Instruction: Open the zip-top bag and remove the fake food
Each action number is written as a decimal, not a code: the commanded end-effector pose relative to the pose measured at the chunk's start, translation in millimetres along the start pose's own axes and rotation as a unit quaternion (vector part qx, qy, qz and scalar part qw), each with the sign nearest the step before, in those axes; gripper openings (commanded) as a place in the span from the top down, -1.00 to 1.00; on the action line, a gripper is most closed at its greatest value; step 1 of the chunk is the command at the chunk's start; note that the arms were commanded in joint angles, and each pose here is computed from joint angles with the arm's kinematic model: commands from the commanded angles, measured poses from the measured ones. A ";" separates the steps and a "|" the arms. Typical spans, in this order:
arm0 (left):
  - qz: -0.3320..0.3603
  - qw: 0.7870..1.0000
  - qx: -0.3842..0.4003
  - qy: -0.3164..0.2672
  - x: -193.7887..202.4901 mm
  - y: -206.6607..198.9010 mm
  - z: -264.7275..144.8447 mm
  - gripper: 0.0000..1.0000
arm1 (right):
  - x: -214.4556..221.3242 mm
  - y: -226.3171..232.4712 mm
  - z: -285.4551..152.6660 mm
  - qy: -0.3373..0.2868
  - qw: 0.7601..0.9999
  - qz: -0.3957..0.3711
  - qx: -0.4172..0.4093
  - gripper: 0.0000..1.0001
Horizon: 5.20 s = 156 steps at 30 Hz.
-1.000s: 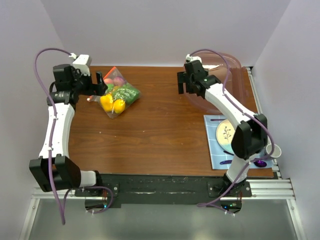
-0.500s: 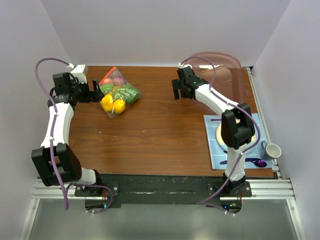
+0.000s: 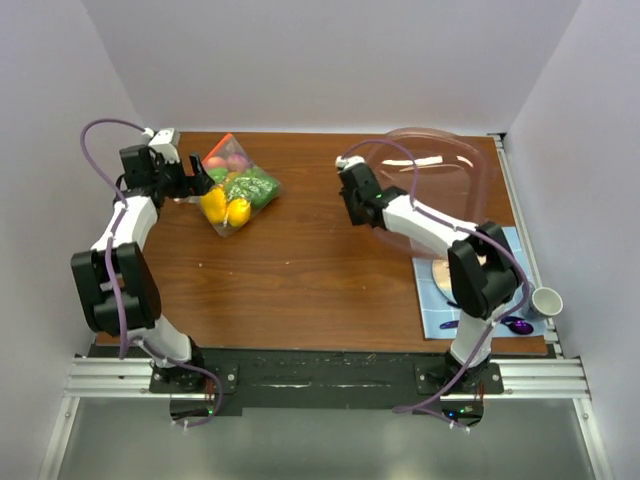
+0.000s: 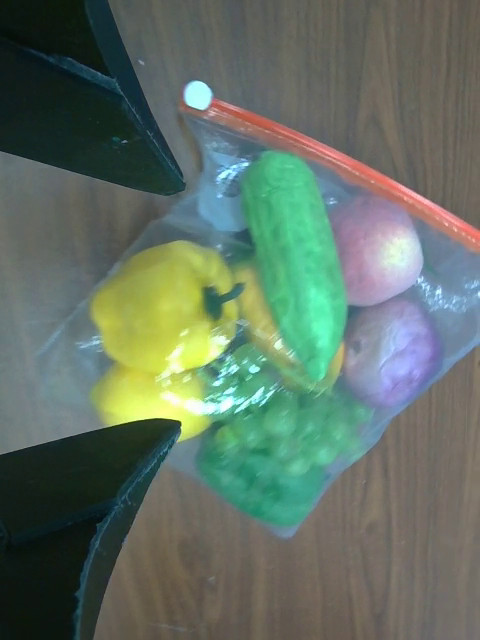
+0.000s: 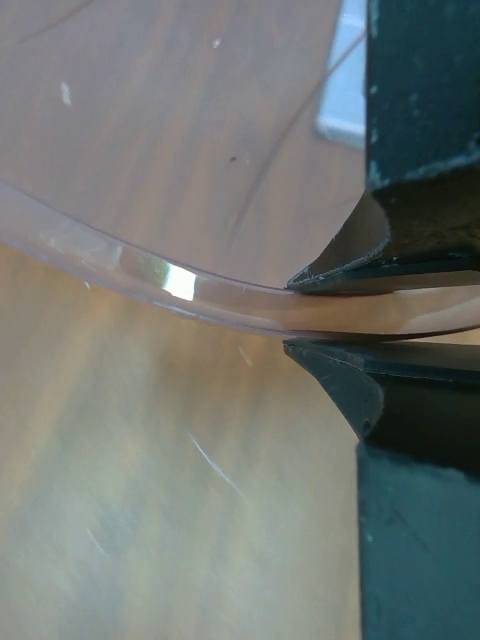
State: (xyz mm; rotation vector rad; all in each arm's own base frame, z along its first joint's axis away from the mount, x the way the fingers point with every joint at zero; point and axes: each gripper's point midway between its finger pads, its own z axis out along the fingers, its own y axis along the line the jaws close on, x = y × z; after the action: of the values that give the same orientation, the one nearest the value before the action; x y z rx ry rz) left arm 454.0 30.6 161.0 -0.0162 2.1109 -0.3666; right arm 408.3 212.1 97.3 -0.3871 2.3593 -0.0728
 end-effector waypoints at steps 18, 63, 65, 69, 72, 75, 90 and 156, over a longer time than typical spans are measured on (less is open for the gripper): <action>-0.043 0.993 0.002 -0.109 -69.9 47.8 102.2 -1.00 | 135.8 198.8 -172.7 0.006 0.968 -0.089 -0.236 0.70; 0.080 0.955 0.284 -0.044 -96.8 -98.8 -73.0 1.00 | -8.6 190.9 -283.1 -0.238 0.941 -0.129 -0.205 -0.72; 0.114 0.949 0.291 -0.031 -86.6 -111.5 -99.4 1.00 | -25.6 189.1 -280.9 -0.246 0.939 -0.122 -0.209 -0.74; 0.161 0.943 0.289 0.026 -42.4 -123.8 -141.6 1.00 | -58.1 180.2 -272.4 -0.270 0.933 -0.131 -0.199 -0.77; 0.231 0.934 0.267 0.054 -6.9 -124.7 -171.4 1.00 | -79.0 183.8 -275.9 -0.300 0.919 -0.150 -0.209 -0.81; 0.288 0.924 0.241 0.078 27.8 -118.3 -188.8 1.00 | -88.7 199.6 -287.1 -0.325 0.897 -0.175 -0.242 -0.84; 0.363 0.900 0.240 0.039 44.7 -145.2 -236.5 1.00 | -78.6 272.7 -303.6 -0.356 0.805 -0.281 -0.384 -0.79; 0.213 0.911 0.286 -0.205 -9.9 -71.4 -209.0 0.53 | -79.0 216.9 -200.2 -0.255 0.837 -0.142 -0.462 1.00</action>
State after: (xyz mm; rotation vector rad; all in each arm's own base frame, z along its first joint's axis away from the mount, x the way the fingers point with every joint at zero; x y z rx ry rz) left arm 282.2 43.4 248.4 0.5531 1.7856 -0.6731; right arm 248.8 433.9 222.8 -1.1308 1.7218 0.9889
